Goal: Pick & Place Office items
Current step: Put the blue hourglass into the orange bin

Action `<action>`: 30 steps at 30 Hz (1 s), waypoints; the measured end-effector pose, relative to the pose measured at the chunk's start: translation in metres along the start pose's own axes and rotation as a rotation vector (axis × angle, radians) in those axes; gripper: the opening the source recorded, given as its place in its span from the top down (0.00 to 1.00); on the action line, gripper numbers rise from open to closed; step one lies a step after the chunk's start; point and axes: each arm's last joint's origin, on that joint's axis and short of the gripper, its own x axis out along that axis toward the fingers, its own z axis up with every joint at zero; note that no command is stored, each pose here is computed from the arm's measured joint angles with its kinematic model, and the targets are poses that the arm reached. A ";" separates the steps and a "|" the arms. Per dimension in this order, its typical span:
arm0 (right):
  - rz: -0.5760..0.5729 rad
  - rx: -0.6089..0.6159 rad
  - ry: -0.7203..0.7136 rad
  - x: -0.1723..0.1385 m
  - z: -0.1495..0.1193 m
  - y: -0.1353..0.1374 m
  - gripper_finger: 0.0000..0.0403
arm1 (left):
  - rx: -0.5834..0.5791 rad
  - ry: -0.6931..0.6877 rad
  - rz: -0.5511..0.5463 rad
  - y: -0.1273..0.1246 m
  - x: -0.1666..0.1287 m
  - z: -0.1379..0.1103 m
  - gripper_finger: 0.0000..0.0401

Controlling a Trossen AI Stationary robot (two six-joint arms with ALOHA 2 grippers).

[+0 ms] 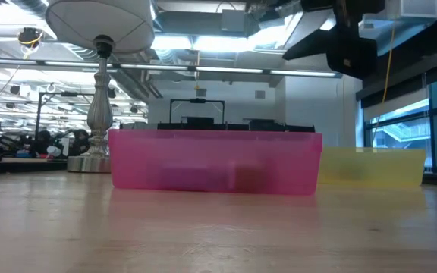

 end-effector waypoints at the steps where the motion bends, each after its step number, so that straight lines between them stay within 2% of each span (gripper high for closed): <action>1: 0.004 0.001 -0.002 0.000 0.000 0.000 0.34 | -0.014 -0.003 -0.003 -0.003 -0.002 -0.003 0.27; 10: -0.003 -0.022 -0.066 0.001 0.006 0.000 0.34 | -0.161 -0.106 0.015 -0.019 -0.017 -0.016 0.27; 12: 0.058 -0.065 0.031 -0.003 0.008 0.002 0.34 | -0.215 -0.146 0.027 -0.020 -0.019 -0.016 0.27; 15: 0.232 -0.128 0.208 -0.021 0.009 0.011 0.34 | -0.263 -0.220 0.050 -0.023 -0.023 -0.016 0.27; 18: 0.369 -0.210 0.369 -0.046 0.000 0.020 0.34 | -0.277 -0.259 0.067 -0.023 -0.023 -0.015 0.27; 21: 0.459 -0.312 0.514 -0.071 -0.015 0.025 0.34 | -0.295 -0.277 0.060 -0.024 -0.023 -0.013 0.27; 26: 0.486 -0.611 0.764 -0.100 -0.057 0.018 0.34 | -0.304 -0.278 0.047 -0.025 -0.024 -0.013 0.27; 30: 0.459 -0.751 0.886 -0.111 -0.088 0.013 0.34 | -0.298 -0.279 0.050 -0.025 -0.023 -0.013 0.27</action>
